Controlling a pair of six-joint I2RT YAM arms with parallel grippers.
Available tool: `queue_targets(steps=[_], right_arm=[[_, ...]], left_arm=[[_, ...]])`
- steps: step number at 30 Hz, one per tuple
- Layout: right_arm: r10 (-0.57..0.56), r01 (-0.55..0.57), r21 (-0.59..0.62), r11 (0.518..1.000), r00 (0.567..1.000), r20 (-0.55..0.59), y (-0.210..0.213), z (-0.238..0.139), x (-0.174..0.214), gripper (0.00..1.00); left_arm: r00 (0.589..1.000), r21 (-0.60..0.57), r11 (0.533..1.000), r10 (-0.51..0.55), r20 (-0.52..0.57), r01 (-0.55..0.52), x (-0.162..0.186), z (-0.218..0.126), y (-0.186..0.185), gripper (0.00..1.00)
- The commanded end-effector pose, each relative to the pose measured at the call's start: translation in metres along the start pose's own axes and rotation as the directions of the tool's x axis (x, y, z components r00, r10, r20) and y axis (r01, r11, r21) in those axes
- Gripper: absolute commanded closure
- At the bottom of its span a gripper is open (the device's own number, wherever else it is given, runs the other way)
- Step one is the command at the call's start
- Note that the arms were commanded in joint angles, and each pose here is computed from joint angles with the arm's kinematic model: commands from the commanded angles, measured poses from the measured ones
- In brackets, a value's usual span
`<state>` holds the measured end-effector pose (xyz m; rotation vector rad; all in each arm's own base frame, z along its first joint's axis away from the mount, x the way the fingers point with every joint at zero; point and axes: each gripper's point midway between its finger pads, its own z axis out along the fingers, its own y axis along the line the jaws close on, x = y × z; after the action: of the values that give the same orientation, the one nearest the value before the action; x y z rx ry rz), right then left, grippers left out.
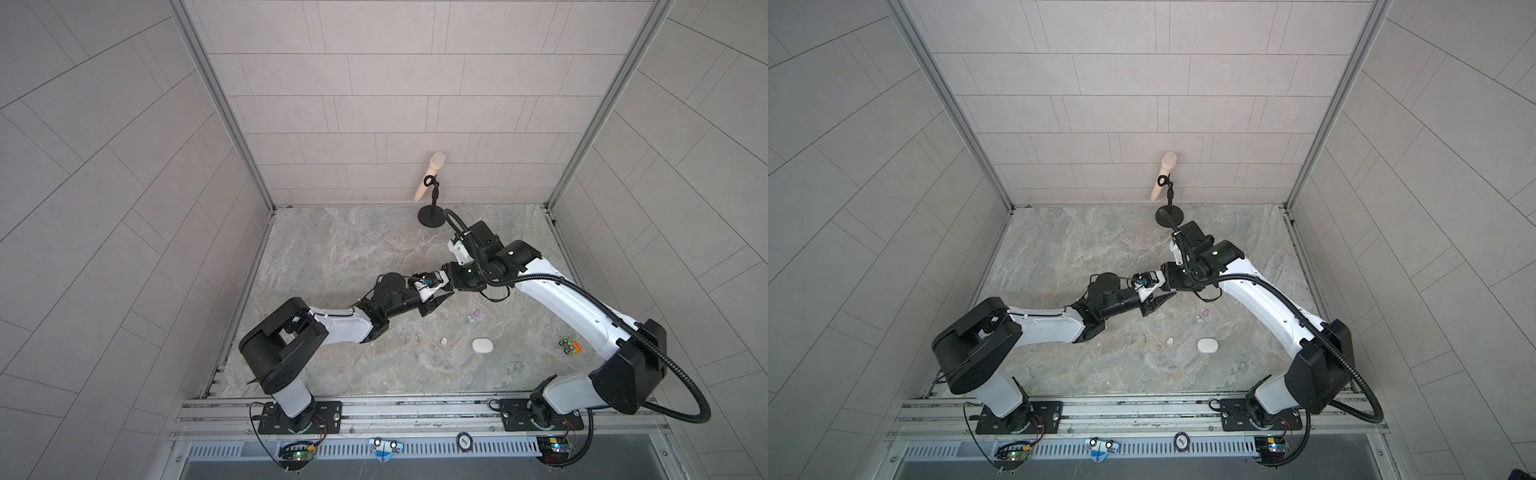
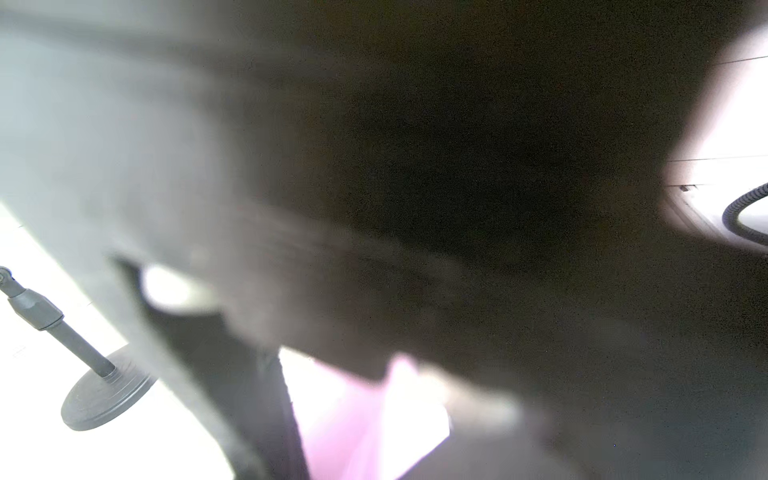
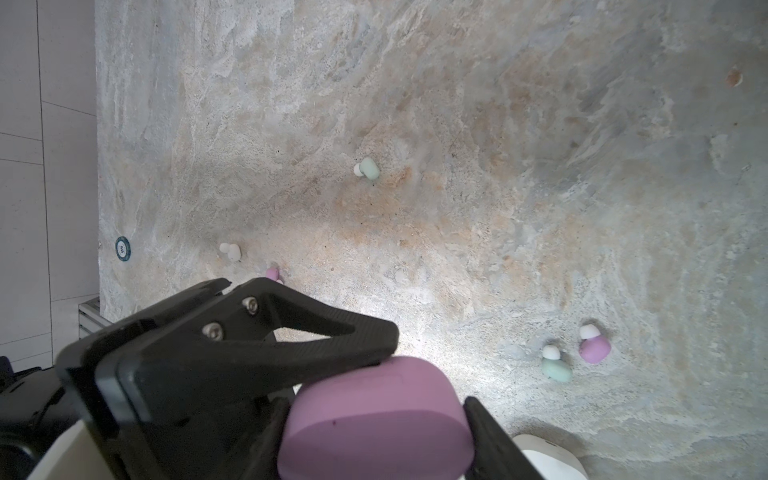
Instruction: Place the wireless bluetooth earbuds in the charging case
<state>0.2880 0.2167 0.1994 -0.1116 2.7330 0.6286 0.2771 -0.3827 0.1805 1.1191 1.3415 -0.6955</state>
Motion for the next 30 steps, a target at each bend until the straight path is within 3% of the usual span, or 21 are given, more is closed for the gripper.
queue_targets(steps=[1, 8, 13, 30], right_arm=[[-0.016, 0.021, -0.105, 0.994, 0.999, 0.047, 0.027, -0.016, -0.007, 0.57], [-0.013, 0.019, -0.119, 0.993, 0.999, 0.051, 0.030, -0.018, -0.008, 0.57], [-0.008, 0.015, -0.132, 0.991, 0.998, 0.057, 0.033, -0.020, -0.009, 0.58], [-0.008, 0.017, -0.154, 0.988, 0.998, 0.057, 0.037, -0.026, -0.008, 0.59]], left_arm=[[0.999, 0.034, 0.999, 0.001, -0.053, 0.001, 0.009, 0.004, -0.009, 0.50], [0.998, 0.036, 0.999, 0.002, -0.060, 0.000, 0.011, 0.004, -0.010, 0.52], [0.997, 0.039, 0.999, 0.003, -0.071, 0.000, 0.013, 0.005, -0.010, 0.45], [0.994, 0.039, 0.999, 0.011, -0.109, -0.006, 0.026, 0.003, -0.012, 0.43]])
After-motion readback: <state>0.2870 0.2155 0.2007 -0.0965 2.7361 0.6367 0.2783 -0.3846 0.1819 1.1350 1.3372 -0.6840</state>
